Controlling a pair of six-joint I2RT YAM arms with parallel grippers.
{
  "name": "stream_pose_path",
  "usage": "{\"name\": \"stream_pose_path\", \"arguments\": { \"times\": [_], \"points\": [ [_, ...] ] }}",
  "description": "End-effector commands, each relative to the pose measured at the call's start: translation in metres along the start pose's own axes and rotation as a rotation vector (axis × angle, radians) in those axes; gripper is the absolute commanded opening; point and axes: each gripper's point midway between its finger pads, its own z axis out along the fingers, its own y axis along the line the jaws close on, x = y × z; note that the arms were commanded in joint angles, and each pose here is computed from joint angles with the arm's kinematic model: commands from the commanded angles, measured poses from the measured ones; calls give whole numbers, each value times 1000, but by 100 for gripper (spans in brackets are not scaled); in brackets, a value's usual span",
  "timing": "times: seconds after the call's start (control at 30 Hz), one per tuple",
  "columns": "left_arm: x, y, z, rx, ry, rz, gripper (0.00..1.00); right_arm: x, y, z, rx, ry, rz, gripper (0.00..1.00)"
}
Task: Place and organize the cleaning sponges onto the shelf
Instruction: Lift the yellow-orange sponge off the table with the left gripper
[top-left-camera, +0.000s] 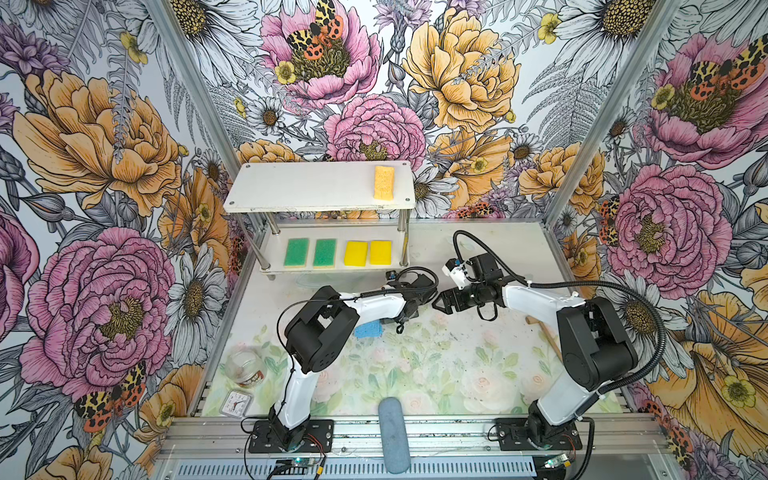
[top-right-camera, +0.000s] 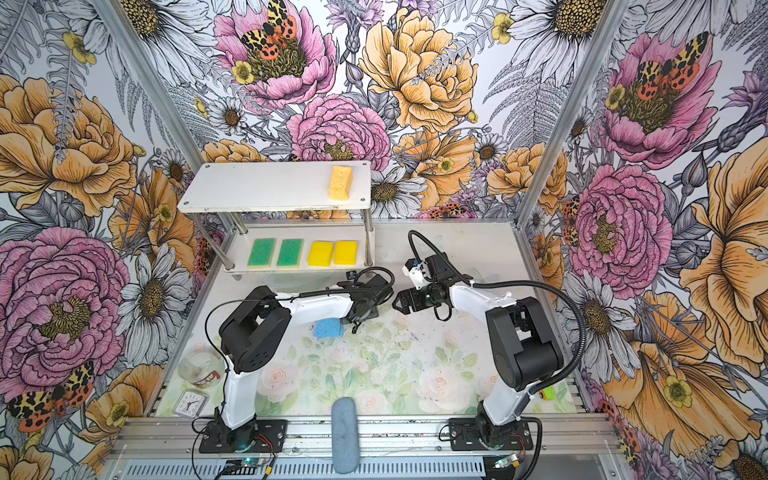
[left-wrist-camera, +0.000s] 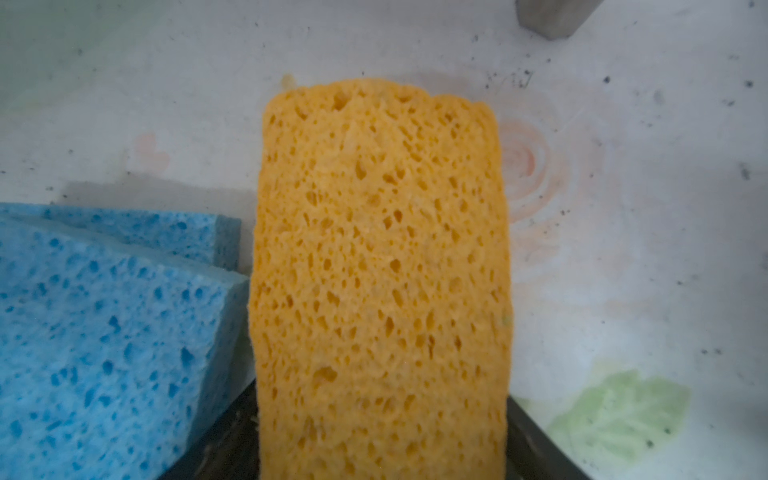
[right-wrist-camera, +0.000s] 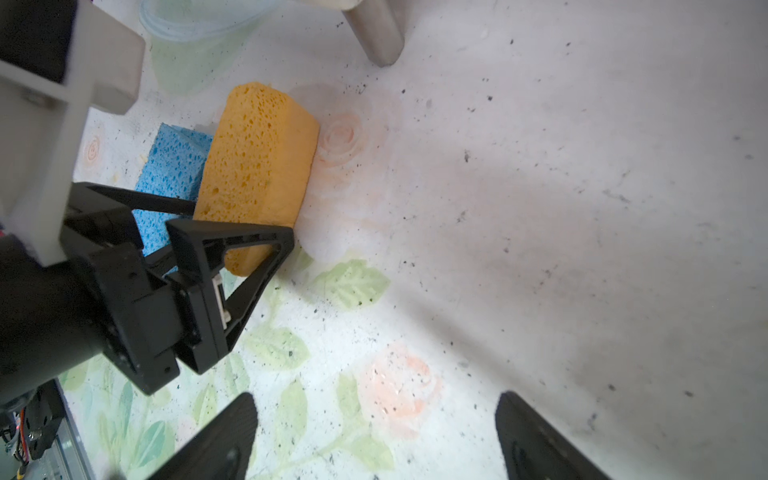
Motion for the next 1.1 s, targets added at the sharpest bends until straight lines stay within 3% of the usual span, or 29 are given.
{"name": "stream_pose_path", "arguments": {
  "times": [0.0, 0.3, 0.5, 0.67, 1.07],
  "points": [
    [-13, 2, 2, -20, -37, 7, 75, -14, 1, 1, -14, -37, -6, 92],
    [-16, 1, 2, -21, -43, 11, 75, -14, 1, 2, -15, -34, -2, 92],
    [-17, 0, 4, -21, -41, 18, 62, -14, 0, 2, -14, -33, -1, 92],
    [-17, 0, 0, -19, -51, 26, 57, -15, 0, 2, -13, -36, 0, 92],
    [-27, -8, -48, 40, -151, 92, 54, -19, 0, 3, -14, -38, 2, 93]
  ]
}}
